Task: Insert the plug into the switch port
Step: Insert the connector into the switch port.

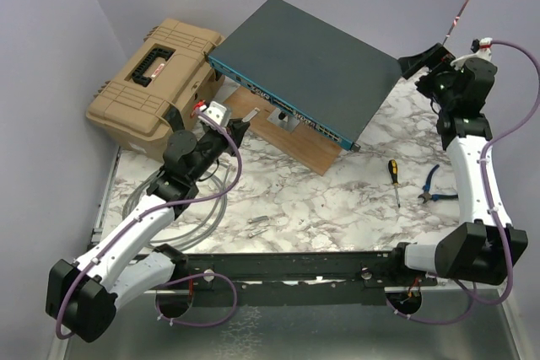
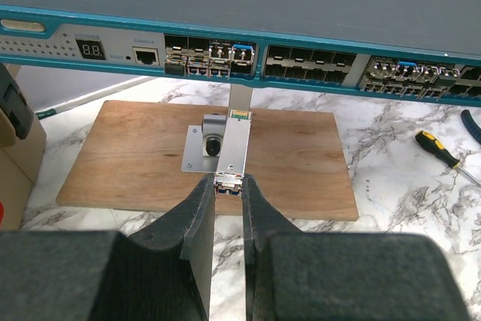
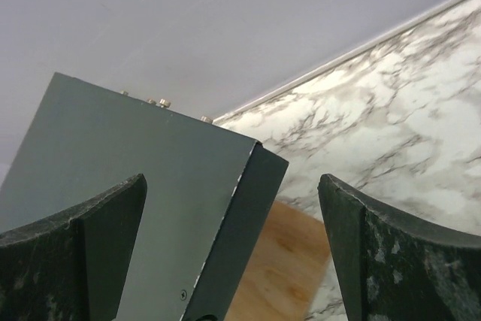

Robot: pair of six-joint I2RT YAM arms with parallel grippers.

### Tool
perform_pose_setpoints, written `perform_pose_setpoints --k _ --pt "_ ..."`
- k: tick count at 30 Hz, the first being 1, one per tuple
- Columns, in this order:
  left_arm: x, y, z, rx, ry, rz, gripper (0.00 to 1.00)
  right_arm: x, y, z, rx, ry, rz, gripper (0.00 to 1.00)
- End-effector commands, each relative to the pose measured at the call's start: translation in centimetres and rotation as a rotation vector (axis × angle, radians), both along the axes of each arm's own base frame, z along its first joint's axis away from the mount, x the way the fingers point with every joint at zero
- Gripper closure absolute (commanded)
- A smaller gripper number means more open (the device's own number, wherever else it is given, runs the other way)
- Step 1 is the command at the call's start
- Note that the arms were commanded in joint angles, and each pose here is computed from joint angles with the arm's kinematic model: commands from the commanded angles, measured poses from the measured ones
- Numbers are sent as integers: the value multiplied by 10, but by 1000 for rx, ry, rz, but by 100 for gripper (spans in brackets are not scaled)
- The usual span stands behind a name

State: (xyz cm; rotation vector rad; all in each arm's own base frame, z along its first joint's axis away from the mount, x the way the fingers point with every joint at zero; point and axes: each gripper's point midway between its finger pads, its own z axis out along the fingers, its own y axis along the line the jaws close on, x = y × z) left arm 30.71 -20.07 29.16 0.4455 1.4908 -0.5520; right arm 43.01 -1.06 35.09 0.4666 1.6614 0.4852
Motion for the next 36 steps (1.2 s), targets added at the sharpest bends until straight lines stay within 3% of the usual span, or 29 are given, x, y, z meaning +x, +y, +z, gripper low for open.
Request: perform_pose_setpoints --k 1,11,18,36 --pt "2 -5 7 -10 -40 -24 100 4 8 -18 161 63 59 1" --pt "8 -11 8 -24 -46 -34 100 11 28 -42 476 93 255 8" --pt "9 -15 8 -25 -41 -51 100 8 49 -52 612 82 433 13" --pt "18 -21 10 -17 -42 -57 100 11 61 -50 714 70 566 32"
